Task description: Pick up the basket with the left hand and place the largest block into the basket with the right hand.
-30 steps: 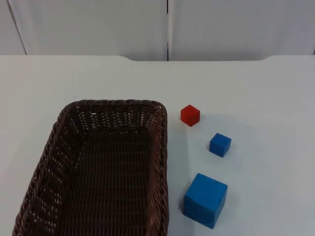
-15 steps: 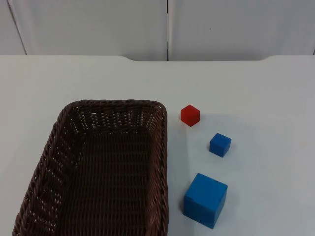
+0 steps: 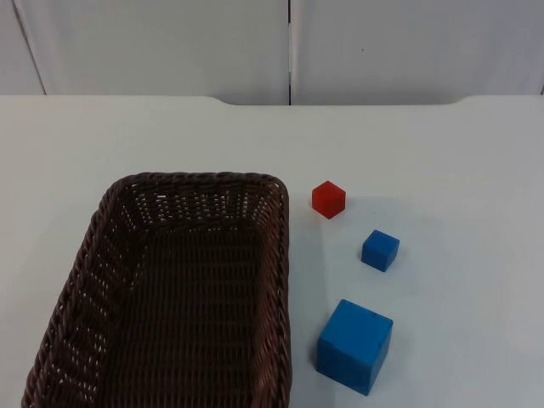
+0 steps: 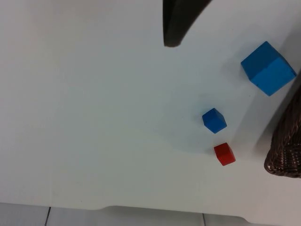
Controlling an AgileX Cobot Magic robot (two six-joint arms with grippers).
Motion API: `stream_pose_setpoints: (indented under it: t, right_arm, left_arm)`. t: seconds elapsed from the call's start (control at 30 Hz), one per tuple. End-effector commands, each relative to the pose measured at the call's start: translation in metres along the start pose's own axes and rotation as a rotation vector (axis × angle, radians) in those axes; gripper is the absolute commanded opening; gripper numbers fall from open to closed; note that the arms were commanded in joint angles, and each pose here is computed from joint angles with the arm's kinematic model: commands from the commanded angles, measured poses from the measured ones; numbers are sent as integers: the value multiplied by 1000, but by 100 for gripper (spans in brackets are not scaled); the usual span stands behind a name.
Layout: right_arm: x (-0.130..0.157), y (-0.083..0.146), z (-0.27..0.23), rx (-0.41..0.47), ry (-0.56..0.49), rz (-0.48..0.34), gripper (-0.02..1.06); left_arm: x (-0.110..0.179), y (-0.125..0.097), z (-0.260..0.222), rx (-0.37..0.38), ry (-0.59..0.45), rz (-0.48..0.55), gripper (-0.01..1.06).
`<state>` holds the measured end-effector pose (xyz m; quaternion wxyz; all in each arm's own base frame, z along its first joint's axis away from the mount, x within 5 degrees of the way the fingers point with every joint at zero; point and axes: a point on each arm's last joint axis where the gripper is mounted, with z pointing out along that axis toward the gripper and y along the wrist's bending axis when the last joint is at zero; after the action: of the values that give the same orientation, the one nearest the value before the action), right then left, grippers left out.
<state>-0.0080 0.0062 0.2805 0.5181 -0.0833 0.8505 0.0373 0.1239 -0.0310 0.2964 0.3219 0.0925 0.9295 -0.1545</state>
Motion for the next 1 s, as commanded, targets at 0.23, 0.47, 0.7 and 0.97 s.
stream_pose_setpoints:
  t: [0.23,0.47,0.7,0.97]
  right_arm:
    - [1,0,0,5,-2,-2,105]
    - [1,0,0,9,-1,-4,105]
    - [1,0,0,9,-1,-4,105]
    - [1,0,0,9,-1,-4,105]
  left_arm:
    - [-20,7,34,93,32,-37,105]
    - [-30,17,56,76,20,-57,105]
    - [-33,30,82,47,72,-89,105]
    - [-34,40,107,41,119,-157,105]
